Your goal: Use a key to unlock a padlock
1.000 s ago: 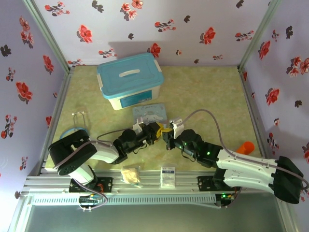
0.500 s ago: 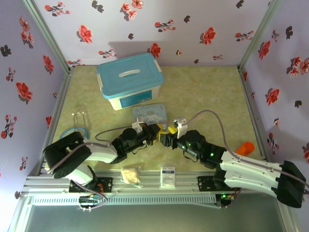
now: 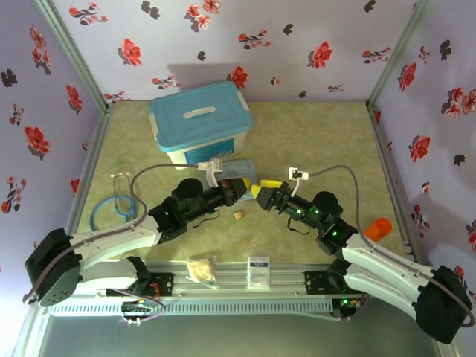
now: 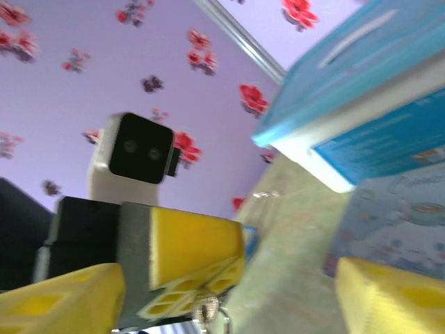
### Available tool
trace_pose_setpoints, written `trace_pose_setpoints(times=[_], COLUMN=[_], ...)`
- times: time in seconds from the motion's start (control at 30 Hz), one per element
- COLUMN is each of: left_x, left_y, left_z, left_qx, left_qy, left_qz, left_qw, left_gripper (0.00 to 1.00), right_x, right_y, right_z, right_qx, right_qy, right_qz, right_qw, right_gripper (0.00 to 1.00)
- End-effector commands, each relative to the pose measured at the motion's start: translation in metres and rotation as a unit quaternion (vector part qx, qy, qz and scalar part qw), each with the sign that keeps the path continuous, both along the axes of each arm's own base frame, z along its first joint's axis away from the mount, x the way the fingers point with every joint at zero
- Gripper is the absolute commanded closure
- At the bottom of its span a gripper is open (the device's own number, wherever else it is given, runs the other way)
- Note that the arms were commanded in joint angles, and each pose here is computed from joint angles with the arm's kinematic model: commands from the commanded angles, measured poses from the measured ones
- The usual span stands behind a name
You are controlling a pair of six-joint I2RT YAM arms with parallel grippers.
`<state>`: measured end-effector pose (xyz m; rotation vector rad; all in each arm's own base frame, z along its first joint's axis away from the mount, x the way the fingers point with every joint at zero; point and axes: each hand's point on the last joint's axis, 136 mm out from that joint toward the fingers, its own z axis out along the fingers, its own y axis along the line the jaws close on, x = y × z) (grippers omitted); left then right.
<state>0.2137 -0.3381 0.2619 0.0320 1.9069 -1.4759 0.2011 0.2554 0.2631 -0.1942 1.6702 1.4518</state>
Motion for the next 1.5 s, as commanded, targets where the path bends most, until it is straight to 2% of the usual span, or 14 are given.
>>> trace_pose_setpoints(times=[0.0,0.07,0.17,0.37,0.7,0.97,1.1,1.2,1.47], left_x=[-0.002,-0.003,-0.004,-0.013,-0.009,-0.006,-0.006,-0.006,-0.005], left_y=[0.004,0.006,0.009,0.005,-0.003,-0.008,-0.009,-0.01,-0.011], left_z=[0.026,0.041,0.062,0.094,0.091,0.09,0.089,0.087,0.08], left_qx=[0.009,-0.009,-0.043,-0.097,-0.096,-0.103,-0.11,-0.111,-0.098], left_qy=[-0.07,-0.09,-0.115,-0.157,-0.143,-0.138,-0.135,-0.132,-0.128], left_qz=[-0.009,-0.008,-0.004,-0.024,-0.029,-0.031,-0.031,-0.033,-0.033], left_qw=[0.997,0.996,0.992,0.983,0.985,0.985,0.984,0.984,0.986], left_gripper=[1.0,1.0,1.0,1.0,1.0,1.0,1.0,1.0,1.0], right_x=[-0.014,-0.018,-0.019,-0.021,-0.024,-0.024,-0.024,-0.022,-0.021], right_y=[0.0,0.001,0.0,0.007,0.01,0.02,0.02,0.02,0.019], right_z=[0.033,0.04,0.045,0.055,0.058,0.053,0.053,0.052,0.051], right_qx=[0.073,0.095,0.124,0.141,0.146,0.141,0.145,0.145,0.148], right_qy=[-0.038,-0.048,-0.055,-0.064,-0.069,-0.067,-0.068,-0.068,-0.068], right_qz=[0.038,0.051,0.058,0.078,0.084,0.093,0.092,0.088,0.082], right_qw=[0.996,0.993,0.989,0.985,0.983,0.983,0.983,0.983,0.983], right_gripper=[0.32,0.4,0.44,0.46,0.49,0.59,0.67,0.78,0.82])
